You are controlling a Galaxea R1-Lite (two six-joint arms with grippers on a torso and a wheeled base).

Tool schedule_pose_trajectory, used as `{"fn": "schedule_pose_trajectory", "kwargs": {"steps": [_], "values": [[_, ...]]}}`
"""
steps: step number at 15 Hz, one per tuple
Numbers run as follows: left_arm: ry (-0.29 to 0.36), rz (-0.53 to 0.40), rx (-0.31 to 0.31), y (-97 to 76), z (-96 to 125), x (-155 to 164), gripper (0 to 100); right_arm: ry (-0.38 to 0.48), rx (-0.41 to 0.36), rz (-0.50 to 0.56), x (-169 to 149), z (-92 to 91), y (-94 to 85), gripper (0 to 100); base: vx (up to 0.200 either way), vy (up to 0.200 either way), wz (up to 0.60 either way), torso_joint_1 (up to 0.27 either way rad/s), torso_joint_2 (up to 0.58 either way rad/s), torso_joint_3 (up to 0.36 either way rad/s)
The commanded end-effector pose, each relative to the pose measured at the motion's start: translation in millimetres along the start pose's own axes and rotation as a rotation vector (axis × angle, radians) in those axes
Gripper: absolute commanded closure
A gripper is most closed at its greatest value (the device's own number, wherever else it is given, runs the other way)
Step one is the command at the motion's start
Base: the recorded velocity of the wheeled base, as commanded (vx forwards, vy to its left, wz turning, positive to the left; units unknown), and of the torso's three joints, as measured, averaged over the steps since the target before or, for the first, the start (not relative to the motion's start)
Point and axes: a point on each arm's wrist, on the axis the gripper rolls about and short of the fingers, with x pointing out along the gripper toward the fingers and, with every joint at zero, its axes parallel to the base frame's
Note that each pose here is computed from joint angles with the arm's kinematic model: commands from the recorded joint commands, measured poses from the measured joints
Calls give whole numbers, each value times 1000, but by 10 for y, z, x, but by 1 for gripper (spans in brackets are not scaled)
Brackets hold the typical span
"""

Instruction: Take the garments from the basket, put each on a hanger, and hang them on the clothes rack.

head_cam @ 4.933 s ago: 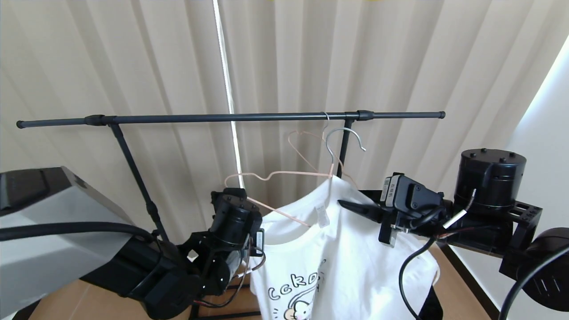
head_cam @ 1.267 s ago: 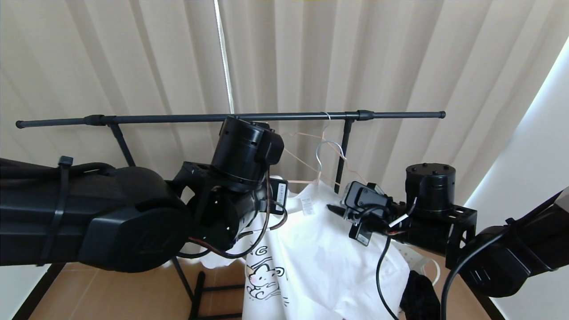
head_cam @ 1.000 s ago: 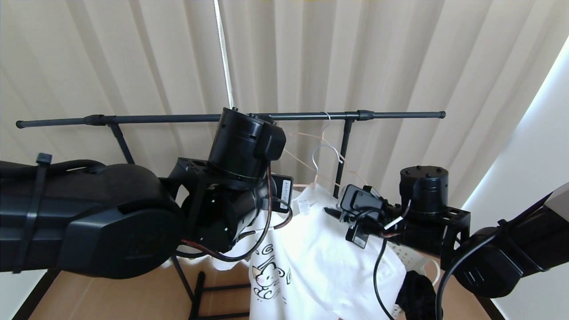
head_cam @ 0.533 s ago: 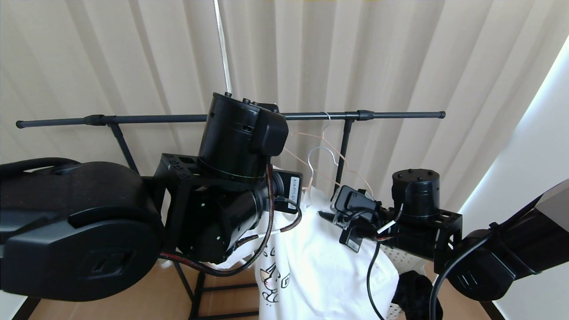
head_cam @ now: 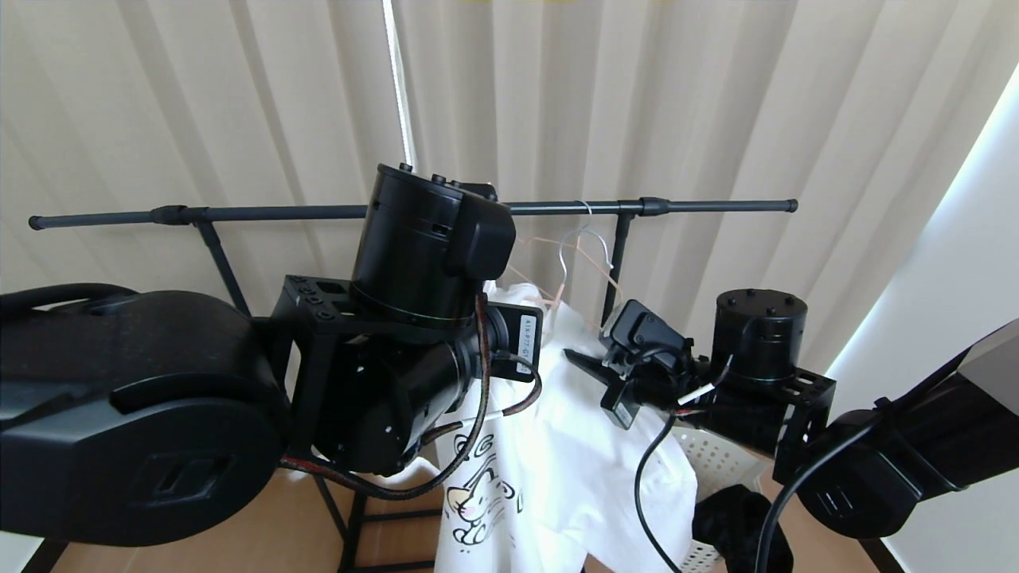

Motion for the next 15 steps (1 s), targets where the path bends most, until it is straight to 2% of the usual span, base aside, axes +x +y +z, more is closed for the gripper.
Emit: {"fn": "schedule_pose_trajectory", "kwargs": {"steps": [1, 3, 7, 10, 15], "values": [[-2, 3, -1, -3, 0, 6, 100, -13, 7, -5, -5, 18, -8, 100, 0, 0, 0, 0, 0, 0], [3, 7, 1, -2, -16, 13, 100, -54, 31, -18, -16, 60, -20, 100, 0, 0, 0, 0, 0, 0], [23, 21, 3, -27, -84, 93, 100, -138, 11, -10, -73, 96, -15, 100, 0, 0, 0, 0, 0, 0], [45, 30, 12, -65, -153, 195, 100, -172, 5, -12, -87, 121, -28, 100, 0, 0, 0, 0, 0, 0], [36, 39, -6, -44, -153, 242, 100, -211, -6, 9, -207, 194, -30, 100, 0, 0, 0, 0, 0, 0]]}}
